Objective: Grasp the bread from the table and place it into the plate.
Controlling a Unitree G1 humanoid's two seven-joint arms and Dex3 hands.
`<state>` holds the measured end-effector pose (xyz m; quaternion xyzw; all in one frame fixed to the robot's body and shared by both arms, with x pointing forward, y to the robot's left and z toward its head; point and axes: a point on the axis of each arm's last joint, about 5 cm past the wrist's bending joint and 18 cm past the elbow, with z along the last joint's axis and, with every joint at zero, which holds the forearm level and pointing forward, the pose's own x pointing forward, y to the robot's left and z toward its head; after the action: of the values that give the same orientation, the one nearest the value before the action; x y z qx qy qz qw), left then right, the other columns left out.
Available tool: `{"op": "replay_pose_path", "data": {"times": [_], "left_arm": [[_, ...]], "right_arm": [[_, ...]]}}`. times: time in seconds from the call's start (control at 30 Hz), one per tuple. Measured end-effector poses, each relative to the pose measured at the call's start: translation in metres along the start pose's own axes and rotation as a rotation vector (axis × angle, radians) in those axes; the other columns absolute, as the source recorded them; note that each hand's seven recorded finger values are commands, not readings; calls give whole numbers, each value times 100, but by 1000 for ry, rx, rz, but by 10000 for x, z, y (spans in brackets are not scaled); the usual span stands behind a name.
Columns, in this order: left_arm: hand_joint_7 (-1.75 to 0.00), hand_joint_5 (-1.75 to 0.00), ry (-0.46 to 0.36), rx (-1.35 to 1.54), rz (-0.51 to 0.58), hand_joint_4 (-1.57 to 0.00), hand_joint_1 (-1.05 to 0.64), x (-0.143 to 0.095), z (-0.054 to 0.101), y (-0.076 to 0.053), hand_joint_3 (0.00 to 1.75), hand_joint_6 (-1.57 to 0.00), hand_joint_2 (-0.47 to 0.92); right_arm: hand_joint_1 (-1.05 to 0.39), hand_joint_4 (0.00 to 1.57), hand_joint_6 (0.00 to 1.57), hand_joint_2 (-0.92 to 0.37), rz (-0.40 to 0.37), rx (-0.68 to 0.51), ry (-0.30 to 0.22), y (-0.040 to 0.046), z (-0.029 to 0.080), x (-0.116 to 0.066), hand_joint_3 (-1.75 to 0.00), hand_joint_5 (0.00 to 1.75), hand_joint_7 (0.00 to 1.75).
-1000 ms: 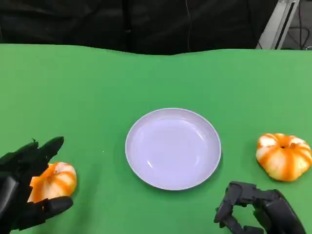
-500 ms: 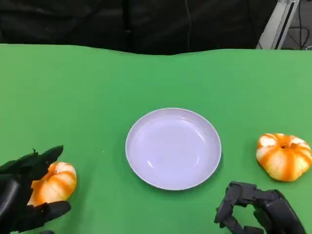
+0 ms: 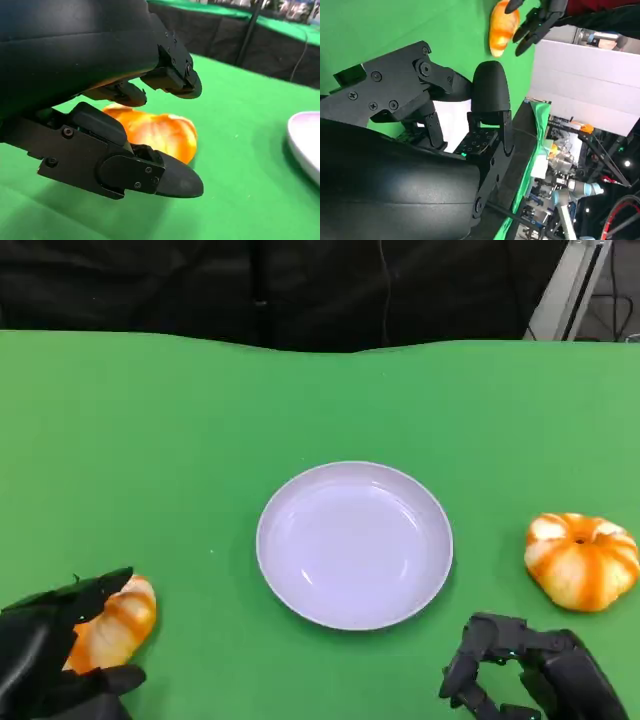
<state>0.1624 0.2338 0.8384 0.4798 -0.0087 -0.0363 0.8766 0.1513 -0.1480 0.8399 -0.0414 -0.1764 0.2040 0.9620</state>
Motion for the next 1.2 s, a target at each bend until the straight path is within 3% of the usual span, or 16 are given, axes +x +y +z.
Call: {"op": "replay_pose_path", "data": {"times": [0.4,0.53,0.63,0.73,0.93,1.13,1.2], "left_arm": [[-1,0,26,3,-37,-52,-75,167,-43,-33,18,-53,92],[0,0,30,6,-42,-52,-34,211,-55,-23,4,-54,85],[-1,0,32,-13,-47,-53,-25,215,-75,-31,2,-55,87],[0,0,27,-25,-54,-51,-44,220,-81,-43,2,-54,89],[0,0,14,-11,-70,-51,-47,219,-105,-14,0,-55,85],[-2,-2,16,-1,-81,-57,-43,223,-105,-12,0,-60,83],[-7,-10,23,6,-81,-77,-25,228,-99,-12,0,-82,83]], "right_arm": [[-21,79,80,-68,0,1,3,2,1,-5,-81,159,130],[-23,79,81,-67,0,2,3,4,0,-7,-80,158,129],[-25,79,81,-67,0,2,4,6,0,-8,-81,159,129],[-24,79,81,-66,0,3,4,7,0,-6,-82,159,130],[-22,79,80,-65,-1,1,0,4,9,2,-83,159,130],[-23,79,80,-64,-1,2,4,4,7,4,-85,160,130],[-21,79,81,-64,-1,2,4,4,7,4,-86,160,130]]}}
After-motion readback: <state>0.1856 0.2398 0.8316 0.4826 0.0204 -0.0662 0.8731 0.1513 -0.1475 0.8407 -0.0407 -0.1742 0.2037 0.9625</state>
